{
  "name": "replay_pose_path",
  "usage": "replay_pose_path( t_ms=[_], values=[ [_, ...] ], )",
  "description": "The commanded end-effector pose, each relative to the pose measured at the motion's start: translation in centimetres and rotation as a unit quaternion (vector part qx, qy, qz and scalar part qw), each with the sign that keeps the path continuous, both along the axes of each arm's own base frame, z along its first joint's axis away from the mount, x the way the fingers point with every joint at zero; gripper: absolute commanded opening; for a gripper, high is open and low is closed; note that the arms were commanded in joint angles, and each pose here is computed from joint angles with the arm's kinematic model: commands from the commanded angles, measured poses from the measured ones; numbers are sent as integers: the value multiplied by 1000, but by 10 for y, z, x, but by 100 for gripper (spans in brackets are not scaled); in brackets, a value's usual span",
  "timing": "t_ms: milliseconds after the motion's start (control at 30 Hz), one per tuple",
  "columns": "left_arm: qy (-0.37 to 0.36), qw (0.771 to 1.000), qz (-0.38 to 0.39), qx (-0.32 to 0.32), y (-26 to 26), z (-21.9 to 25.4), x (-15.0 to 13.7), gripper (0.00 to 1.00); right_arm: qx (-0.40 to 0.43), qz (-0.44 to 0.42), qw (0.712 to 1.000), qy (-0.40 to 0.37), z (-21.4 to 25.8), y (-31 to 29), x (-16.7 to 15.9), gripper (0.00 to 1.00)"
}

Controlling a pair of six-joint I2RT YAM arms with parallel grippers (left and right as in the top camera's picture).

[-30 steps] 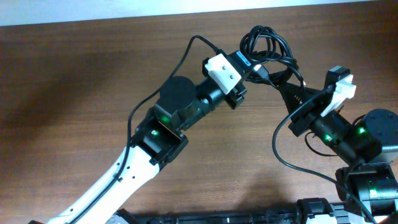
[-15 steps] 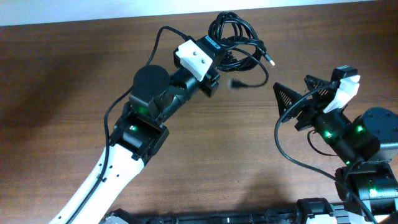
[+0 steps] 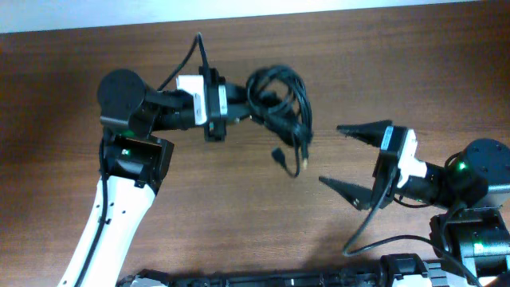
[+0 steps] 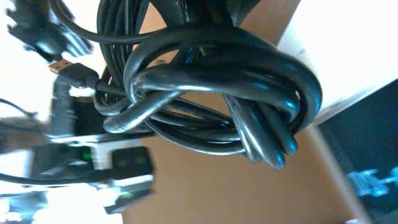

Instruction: Untangle cables

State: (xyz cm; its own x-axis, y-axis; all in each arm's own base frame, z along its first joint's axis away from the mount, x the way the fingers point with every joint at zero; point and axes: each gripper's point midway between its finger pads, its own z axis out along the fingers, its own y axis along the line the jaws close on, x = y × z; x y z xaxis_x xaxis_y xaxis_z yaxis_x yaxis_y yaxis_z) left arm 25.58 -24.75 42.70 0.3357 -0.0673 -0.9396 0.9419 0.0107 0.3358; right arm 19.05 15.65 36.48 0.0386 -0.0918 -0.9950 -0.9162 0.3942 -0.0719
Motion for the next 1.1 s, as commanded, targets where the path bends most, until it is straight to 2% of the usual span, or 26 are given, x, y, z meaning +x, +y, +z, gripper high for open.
replay_pose_path(
  t_ms=[0, 167, 233, 367, 467, 500, 600, 633, 700, 833, 933, 1067],
  values=[
    [-55, 993, -104, 17, 7, 9, -45, 0, -3, 96, 992, -79, 15, 10, -33, 82],
    [-76, 988, -137, 12, -5, 11, -63, 0, -3, 143, 979, -143, 30, 13, -48, 72],
    [-94, 985, -142, 2, -12, 16, -69, 0, -3, 153, 977, -147, 30, 14, -52, 72],
    [-88, 991, -98, -27, -30, 28, -62, 0, -3, 153, 977, -146, 30, 14, -51, 71],
    [-86, 992, -87, -35, -34, 32, -60, 0, -3, 151, 978, -146, 30, 13, -51, 44],
    [-83, 992, -88, -35, -35, 32, -61, 0, -4, 145, 978, -148, 30, 13, -49, 31],
    [-80, 990, -107, -36, -42, 32, -72, 0, -6, 134, 979, -156, 32, 13, -45, 27],
    [-80, 990, -112, -37, -44, 32, -75, 0, -7, 134, 978, -158, 33, 13, -45, 23],
    [-80, 990, -113, -37, -44, 32, -76, 0, -7, 134, 978, -158, 33, 13, -45, 4],
    [-68, 993, -86, -42, -46, 33, -66, 0, -5, 132, 980, -149, 32, 13, -44, 4],
    [-27, 999, -6, -41, -45, 29, -32, 0, 19, 79, 995, -65, 33, 9, -27, 4],
    [-56, 997, 31, -41, -37, 29, -16, 0, 38, 77, 996, -10, 32, 9, -27, 4]
  ],
)
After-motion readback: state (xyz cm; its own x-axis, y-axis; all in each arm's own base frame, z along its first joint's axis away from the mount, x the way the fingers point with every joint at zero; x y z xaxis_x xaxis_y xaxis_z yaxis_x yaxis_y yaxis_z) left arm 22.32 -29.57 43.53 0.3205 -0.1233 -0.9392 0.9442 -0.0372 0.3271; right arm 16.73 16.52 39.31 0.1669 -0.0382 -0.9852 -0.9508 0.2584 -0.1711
